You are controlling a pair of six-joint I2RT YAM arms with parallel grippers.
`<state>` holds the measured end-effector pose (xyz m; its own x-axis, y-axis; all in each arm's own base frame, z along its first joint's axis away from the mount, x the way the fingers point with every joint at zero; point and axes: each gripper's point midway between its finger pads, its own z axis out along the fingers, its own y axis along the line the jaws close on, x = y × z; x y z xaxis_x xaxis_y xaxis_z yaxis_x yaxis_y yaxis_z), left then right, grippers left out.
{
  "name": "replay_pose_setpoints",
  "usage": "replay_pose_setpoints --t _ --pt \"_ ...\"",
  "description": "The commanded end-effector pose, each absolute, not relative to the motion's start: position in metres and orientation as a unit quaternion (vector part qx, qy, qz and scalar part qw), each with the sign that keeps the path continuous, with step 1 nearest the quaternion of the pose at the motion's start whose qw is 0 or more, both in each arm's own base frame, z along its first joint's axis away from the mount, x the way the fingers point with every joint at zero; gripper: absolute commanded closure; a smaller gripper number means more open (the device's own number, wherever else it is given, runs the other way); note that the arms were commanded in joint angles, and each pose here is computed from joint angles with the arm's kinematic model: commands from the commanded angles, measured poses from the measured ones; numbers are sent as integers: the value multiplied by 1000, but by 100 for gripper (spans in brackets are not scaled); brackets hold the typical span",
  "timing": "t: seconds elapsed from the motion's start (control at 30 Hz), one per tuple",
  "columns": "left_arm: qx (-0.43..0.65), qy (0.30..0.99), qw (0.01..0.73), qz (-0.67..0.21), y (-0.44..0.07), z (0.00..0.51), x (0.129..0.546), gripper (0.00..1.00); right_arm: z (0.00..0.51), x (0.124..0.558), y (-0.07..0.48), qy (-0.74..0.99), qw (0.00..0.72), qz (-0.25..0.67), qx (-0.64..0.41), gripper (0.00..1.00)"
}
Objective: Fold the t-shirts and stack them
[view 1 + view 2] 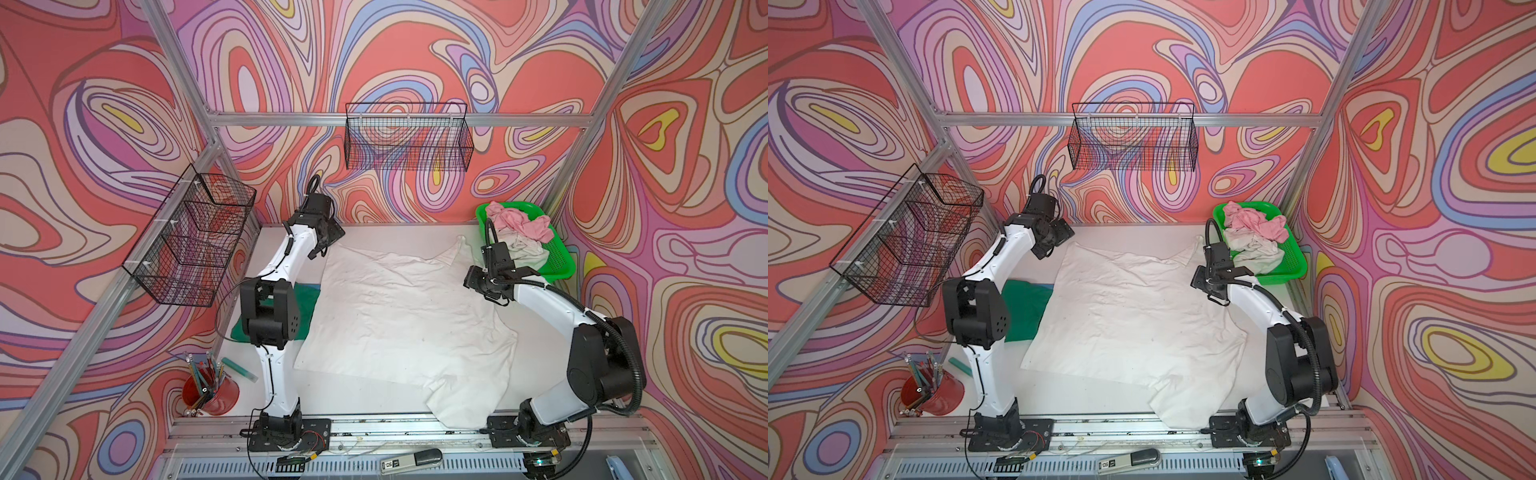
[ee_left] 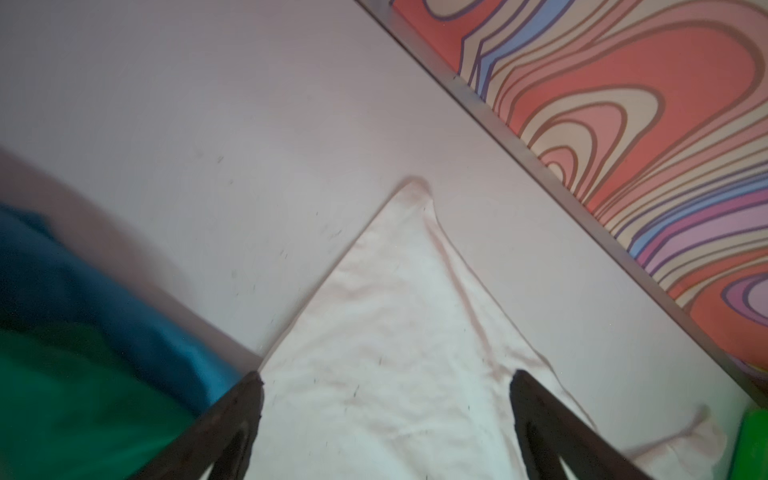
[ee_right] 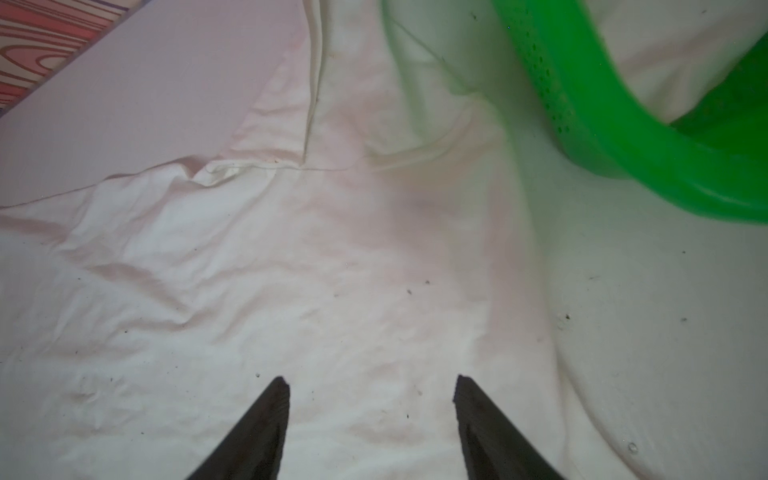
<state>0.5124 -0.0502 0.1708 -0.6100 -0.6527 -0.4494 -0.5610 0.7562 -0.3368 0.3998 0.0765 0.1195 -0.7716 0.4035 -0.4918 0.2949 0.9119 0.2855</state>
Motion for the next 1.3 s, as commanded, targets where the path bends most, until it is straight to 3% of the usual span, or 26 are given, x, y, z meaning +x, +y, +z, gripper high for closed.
replay_pose_setpoints --t 0.0,0.13,0.4,0.57,0.8,1.03,1.27 --pt "-344 900 245 -110 -74 157 478 5 114 407 82 943 261 95 184 33" --pt "-329 914 211 -106 -97 134 447 4 121 445 100 936 270 132 183 34" --pt "-326 927 155 -100 -113 82 403 3 88 513 134 927 253 194 199 38" --pt "-318 935 132 -90 -123 65 385 2 71 542 131 928 261 171 204 42" --pt "-325 938 98 -76 -123 33 357 2 40 557 121 940 245 120 206 49" --pt "-334 937 82 -65 -120 16 344 2 40 552 97 935 266 59 228 47" --pt "-337 937 74 -57 -119 8 341 2 20 562 117 942 248 98 204 54"
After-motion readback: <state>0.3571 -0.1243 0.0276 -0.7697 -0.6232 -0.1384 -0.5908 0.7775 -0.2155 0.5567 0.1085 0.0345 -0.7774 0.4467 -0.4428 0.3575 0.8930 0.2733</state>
